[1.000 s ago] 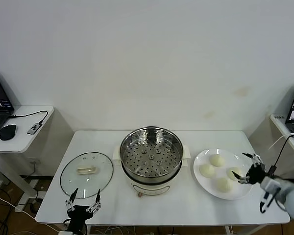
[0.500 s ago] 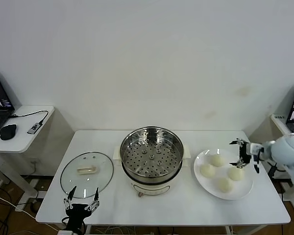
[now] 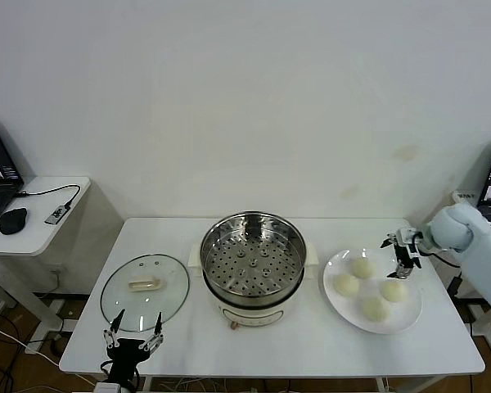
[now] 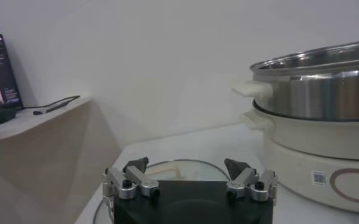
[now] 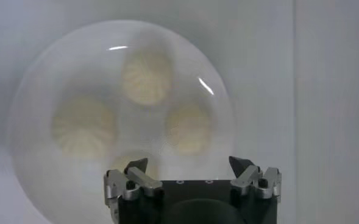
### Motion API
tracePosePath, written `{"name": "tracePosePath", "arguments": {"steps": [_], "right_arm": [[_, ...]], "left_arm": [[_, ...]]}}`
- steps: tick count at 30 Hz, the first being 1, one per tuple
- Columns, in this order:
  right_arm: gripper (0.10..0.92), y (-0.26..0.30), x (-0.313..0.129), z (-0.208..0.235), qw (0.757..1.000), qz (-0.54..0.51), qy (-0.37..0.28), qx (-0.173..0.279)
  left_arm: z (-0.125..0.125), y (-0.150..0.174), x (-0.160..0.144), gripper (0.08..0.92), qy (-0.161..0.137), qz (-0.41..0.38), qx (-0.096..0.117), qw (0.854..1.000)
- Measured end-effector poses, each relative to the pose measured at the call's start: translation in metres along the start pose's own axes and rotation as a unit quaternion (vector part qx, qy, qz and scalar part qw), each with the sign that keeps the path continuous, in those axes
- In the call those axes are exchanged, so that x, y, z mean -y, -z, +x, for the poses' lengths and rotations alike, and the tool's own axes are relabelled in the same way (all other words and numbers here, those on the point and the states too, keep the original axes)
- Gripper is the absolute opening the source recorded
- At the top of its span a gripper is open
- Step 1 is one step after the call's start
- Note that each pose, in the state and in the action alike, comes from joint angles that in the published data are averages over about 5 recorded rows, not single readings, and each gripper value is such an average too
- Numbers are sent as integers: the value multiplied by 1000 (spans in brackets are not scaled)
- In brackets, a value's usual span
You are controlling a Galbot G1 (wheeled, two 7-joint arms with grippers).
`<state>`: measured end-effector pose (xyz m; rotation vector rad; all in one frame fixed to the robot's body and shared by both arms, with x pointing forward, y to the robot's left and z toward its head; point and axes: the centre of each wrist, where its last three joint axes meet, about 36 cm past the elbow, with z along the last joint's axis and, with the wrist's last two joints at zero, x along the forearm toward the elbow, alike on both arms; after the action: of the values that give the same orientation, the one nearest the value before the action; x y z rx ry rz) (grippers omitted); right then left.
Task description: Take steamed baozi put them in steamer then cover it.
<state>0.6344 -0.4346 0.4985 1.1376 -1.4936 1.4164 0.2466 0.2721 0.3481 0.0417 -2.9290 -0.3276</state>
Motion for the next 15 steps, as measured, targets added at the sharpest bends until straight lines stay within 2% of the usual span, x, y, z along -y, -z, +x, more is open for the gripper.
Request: {"name": "tracePosePath", "arguments": {"steps": [15], "right_arm": [[823, 19, 19, -43, 1000, -1, 20, -17]], "left_arm": [[-5, 2, -5, 823, -1, -8, 5, 1000]]}}
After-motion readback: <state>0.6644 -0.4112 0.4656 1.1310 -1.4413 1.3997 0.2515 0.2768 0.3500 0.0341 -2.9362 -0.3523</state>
